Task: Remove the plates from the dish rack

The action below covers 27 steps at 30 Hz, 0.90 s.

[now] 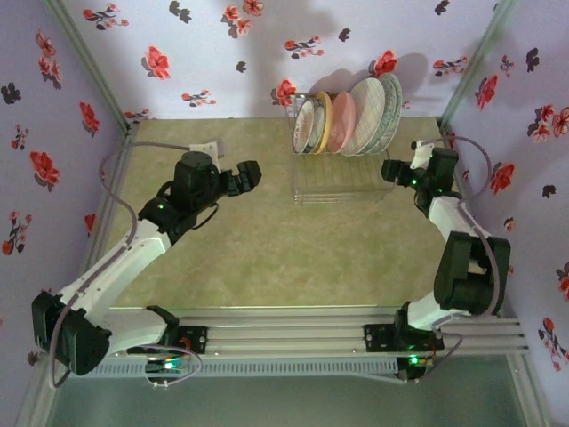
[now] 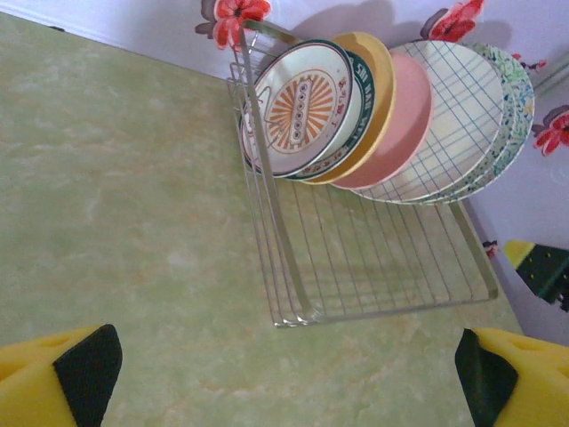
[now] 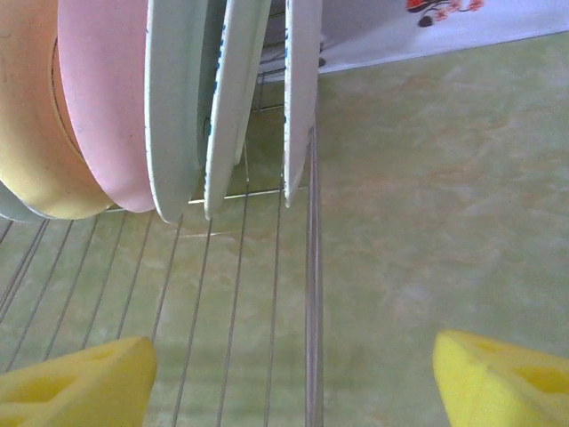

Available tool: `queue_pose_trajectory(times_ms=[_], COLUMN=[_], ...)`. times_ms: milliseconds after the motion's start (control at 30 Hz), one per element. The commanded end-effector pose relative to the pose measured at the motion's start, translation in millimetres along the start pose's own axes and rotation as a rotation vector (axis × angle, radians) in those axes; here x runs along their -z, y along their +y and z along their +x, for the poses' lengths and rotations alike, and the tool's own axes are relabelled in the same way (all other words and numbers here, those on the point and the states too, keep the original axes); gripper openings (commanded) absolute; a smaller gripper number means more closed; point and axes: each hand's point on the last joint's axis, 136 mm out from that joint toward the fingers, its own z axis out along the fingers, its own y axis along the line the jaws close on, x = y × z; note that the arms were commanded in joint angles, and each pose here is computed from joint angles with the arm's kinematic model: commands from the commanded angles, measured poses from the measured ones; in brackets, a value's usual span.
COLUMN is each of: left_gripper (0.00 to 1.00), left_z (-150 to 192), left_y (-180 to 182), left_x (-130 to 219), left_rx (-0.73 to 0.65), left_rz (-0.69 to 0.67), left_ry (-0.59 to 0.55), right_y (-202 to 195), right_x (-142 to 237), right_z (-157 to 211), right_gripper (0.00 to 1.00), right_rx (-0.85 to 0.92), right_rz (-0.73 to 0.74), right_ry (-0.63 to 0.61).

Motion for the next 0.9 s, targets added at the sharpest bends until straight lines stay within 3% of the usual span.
queue_pose_trajectory(times_ms=[0,867], left_gripper=[1.0,1.0], left_z=[-12.4,-37.0], left_y=[-19.4,-36.9], left_x=[13.4,28.4], left_rx=[-0.052,-0.083], left_rz=[0.079,0.133], left_ry=[-0.05,-0.123], right_y=[18.6,-17.1], right_x=[-6.8,-71.1], right_z=[-28.2,-60.2], right_gripper=[0.8,0.52], right_rx=[0.047,-0.057], right_rz=[-0.149,-0.119], right_ry=[-0.061,-0.044])
